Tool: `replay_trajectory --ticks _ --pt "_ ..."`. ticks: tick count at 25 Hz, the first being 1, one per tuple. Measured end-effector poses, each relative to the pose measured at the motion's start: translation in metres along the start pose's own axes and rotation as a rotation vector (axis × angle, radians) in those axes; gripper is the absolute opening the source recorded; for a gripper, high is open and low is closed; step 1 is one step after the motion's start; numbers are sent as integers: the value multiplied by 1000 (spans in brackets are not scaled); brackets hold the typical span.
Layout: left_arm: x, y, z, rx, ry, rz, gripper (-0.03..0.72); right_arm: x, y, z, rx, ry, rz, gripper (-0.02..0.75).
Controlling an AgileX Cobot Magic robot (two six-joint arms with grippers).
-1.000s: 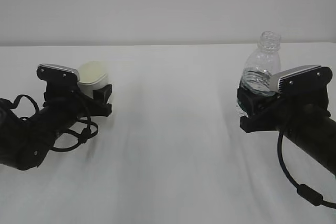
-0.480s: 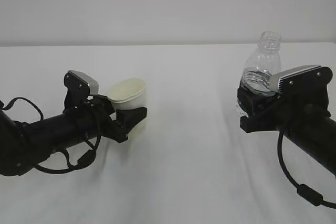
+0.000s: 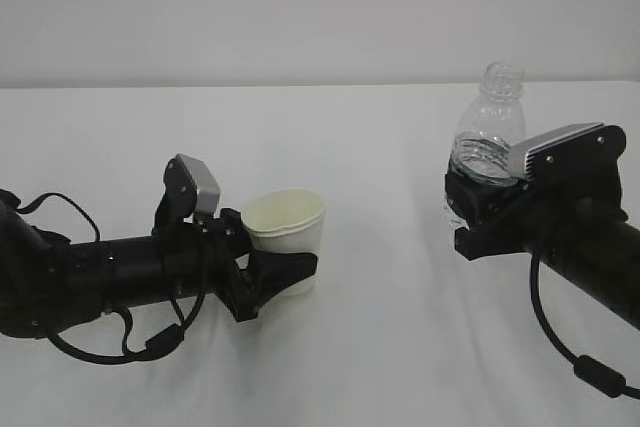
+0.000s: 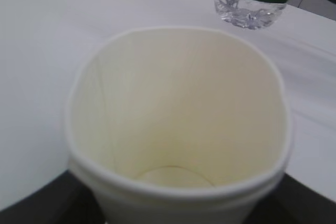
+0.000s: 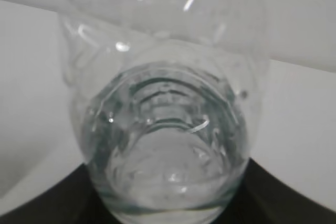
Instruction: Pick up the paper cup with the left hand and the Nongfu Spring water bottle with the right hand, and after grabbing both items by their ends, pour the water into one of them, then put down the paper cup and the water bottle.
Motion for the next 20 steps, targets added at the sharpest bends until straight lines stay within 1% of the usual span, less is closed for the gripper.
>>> replay_trajectory --ticks 3,5,7,10,16,20 --pt "-11 4 11 0 -46 10 471 -4 11 -5 -10 -6 -7 393" --pt "-15 7 17 -5 -65 11 468 -8 21 -9 -37 -19 -11 393" --pt "-18 11 21 -10 -79 8 467 -10 26 -12 -31 -19 -15 393" --pt "-22 15 26 -11 -106 7 467 -11 28 -16 -8 -8 -17 393" --pt "-33 19 37 21 -170 23 465 -13 37 -23 -11 -4 0 393" --pt "-38 18 42 49 -188 28 465 -12 36 -23 1 -1 27 393"
Point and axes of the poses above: a point on each arm's last joint axis where the gripper is mounted, z pointing out along that axis toward the gripper, x along the wrist's bending axis when the last joint is at zero, y = z × x, the point moved 4 cm from there along z, pointing out along that axis toward the gripper, and after that the axes turned 15 degrees about -z, right-handed, at the moved point
